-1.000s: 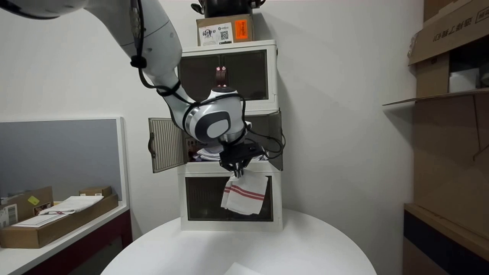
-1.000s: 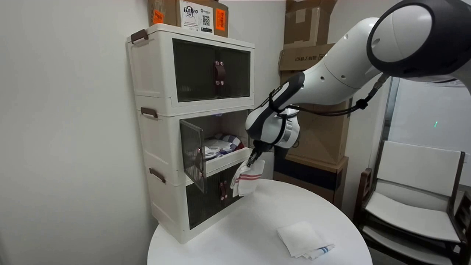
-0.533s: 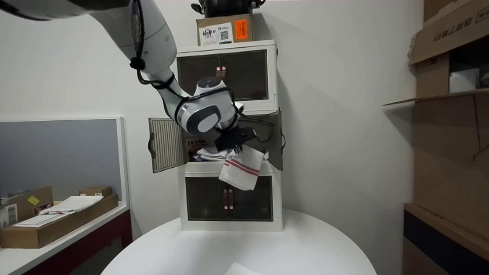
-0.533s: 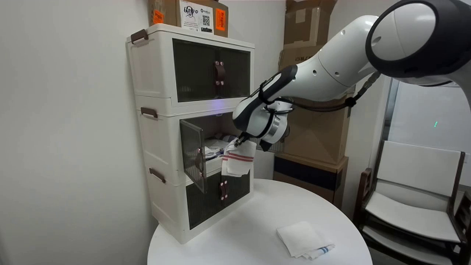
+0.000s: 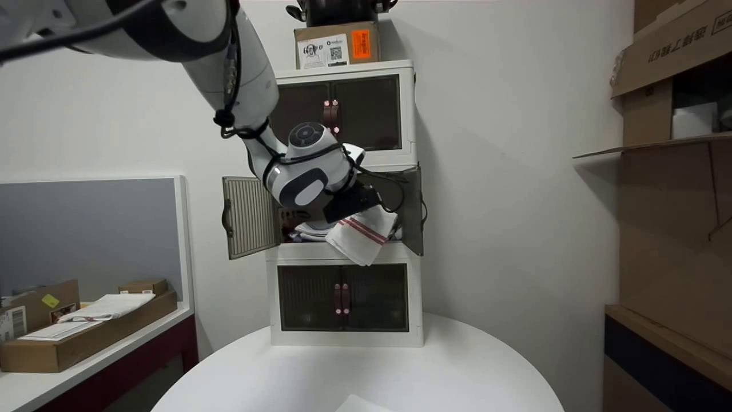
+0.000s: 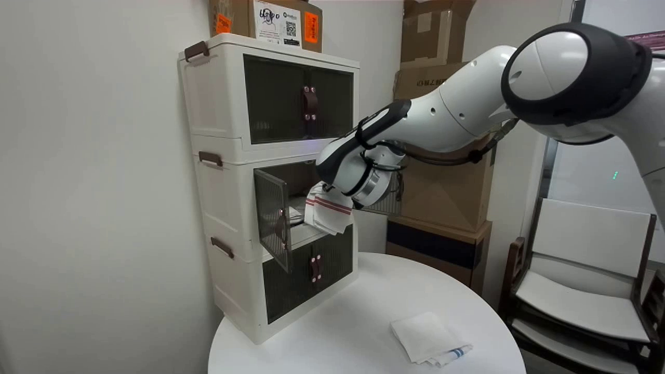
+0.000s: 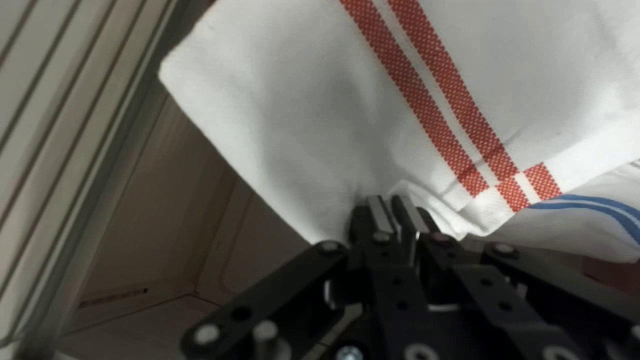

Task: Move the cloth from the table and place it in the cabinet

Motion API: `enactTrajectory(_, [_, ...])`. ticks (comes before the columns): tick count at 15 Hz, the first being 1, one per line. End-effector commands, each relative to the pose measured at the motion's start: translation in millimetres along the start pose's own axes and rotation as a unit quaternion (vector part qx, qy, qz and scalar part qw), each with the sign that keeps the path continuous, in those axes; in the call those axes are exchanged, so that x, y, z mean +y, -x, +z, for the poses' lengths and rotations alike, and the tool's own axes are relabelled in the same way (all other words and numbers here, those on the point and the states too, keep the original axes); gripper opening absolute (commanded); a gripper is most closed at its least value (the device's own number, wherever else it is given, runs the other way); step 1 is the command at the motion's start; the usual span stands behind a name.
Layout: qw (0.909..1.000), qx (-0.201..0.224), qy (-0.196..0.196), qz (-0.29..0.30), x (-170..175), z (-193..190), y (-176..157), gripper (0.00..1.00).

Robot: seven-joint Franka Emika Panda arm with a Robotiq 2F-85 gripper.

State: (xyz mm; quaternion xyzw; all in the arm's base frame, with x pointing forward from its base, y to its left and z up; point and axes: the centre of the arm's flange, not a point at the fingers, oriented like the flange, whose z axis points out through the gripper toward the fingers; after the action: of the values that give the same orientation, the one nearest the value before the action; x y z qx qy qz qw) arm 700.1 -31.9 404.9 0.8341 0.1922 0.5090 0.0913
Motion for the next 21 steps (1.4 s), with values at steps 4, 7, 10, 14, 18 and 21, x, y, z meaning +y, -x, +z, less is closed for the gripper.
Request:
enactTrajectory(4, [0.9979,0.049,0.040,0.012,17,38,5,0.02])
enactTrajectory(7, [0.9962,0.075,0.041,0.014,14,46,-4,0.02])
enactTrajectory(10, [0.9948,0.080,0.026,0.058,9,55,-11,0.02])
enactTrajectory(14, [0.9869,0.068,0.028,0.144,17,72,-2,0.02])
enactTrajectory(18, [0.9769,0.070,0.011,0.202,29,87,4,0.02])
enactTrajectory(21, [0.9692,0.068,-0.020,0.236,34,100,1,0.02])
